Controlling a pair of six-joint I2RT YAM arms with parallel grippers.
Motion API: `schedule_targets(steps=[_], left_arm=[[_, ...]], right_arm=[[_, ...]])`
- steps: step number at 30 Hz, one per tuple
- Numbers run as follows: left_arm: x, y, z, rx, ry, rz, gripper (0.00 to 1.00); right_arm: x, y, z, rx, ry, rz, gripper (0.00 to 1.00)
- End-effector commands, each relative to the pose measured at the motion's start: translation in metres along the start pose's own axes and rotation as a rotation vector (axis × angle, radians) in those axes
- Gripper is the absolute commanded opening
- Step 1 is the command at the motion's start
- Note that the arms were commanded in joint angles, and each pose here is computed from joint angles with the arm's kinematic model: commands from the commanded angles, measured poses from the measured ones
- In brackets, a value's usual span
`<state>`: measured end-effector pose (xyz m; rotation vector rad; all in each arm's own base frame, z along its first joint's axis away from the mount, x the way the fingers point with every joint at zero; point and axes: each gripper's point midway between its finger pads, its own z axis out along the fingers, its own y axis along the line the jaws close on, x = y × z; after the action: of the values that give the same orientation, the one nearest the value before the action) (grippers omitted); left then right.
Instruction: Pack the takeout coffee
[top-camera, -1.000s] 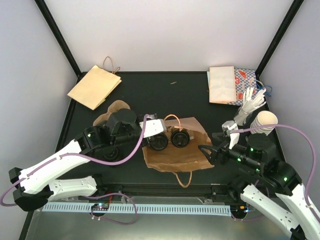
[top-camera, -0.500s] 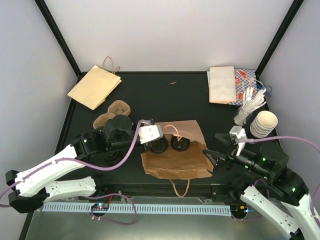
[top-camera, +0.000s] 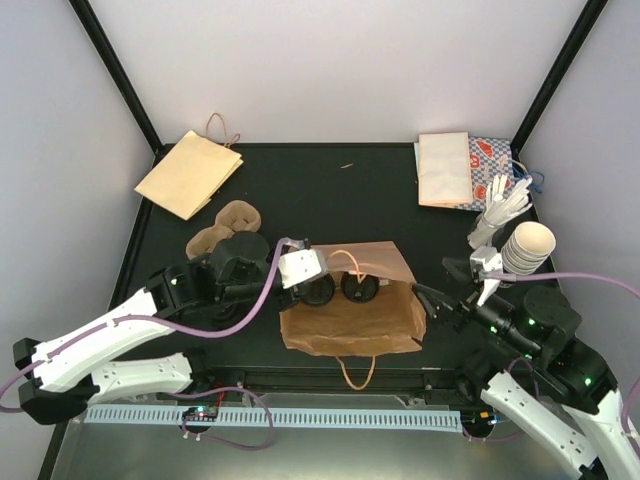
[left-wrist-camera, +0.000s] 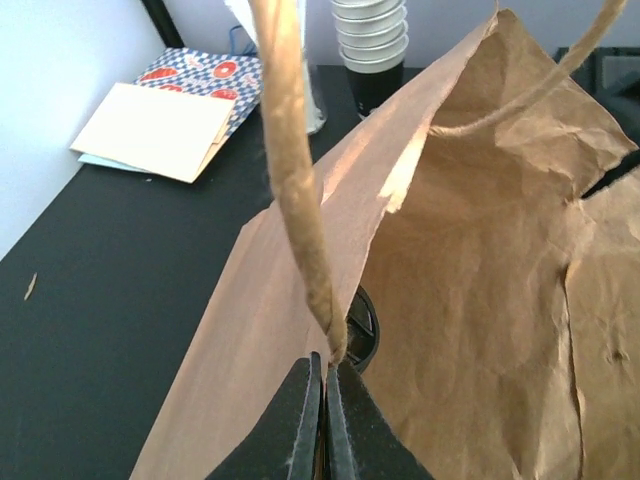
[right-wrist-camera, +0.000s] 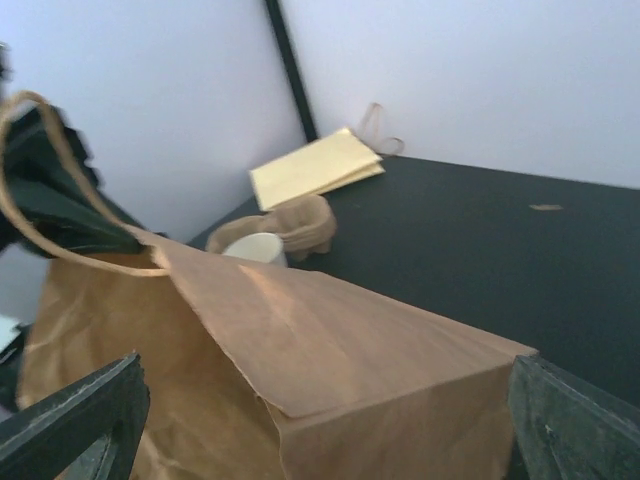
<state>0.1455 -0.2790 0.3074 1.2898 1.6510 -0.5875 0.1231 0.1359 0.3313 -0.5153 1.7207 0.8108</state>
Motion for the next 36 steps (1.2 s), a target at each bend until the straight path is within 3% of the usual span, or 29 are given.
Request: schedule_targets(steps=[1, 5, 9, 17, 20, 25, 30, 36], left_arm=[[-0.015, 0.019, 0.004, -0.082, 0.045, -0.076, 0.02], [-0.017, 0.031, 0.017, -0.113, 0.092, -0.116, 0.02], [-0.027, 0.054, 0.027, -0.139, 0.107, -0.178, 0.01], [-0.025, 0.11, 0.056, -0.174, 0.199, -0.347, 0.03], [-0.025, 0.123, 0.057, -0.188, 0.212, -0.357, 0.15], [-0.037, 0.134, 0.044, -0.226, 0.174, -0.374, 0.57], [-0.069, 0.142, 0.001, -0.305, 0.066, -0.378, 0.83], [-0.077, 0.145, -0.071, -0.409, -0.004, -0.458, 0.94]], right_arm=[[-0.004, -0.043, 0.007, 0.258, 0.017, 0.093, 0.99], [-0.012, -0.085, 0.0, 0.528, 0.005, 0.143, 0.99], [-0.026, -0.103, -0.002, 0.67, -0.005, 0.161, 1.0], [-0.043, -0.114, 0.0, 0.777, 0.019, 0.138, 1.0], [-0.042, -0.115, -0.002, 0.787, 0.027, 0.14, 1.0], [-0.038, -0.117, -0.008, 0.804, 0.033, 0.116, 1.0], [-0.039, -0.121, -0.014, 0.835, 0.03, 0.098, 1.0], [-0.039, -0.122, -0.008, 0.851, 0.055, 0.126, 1.0]])
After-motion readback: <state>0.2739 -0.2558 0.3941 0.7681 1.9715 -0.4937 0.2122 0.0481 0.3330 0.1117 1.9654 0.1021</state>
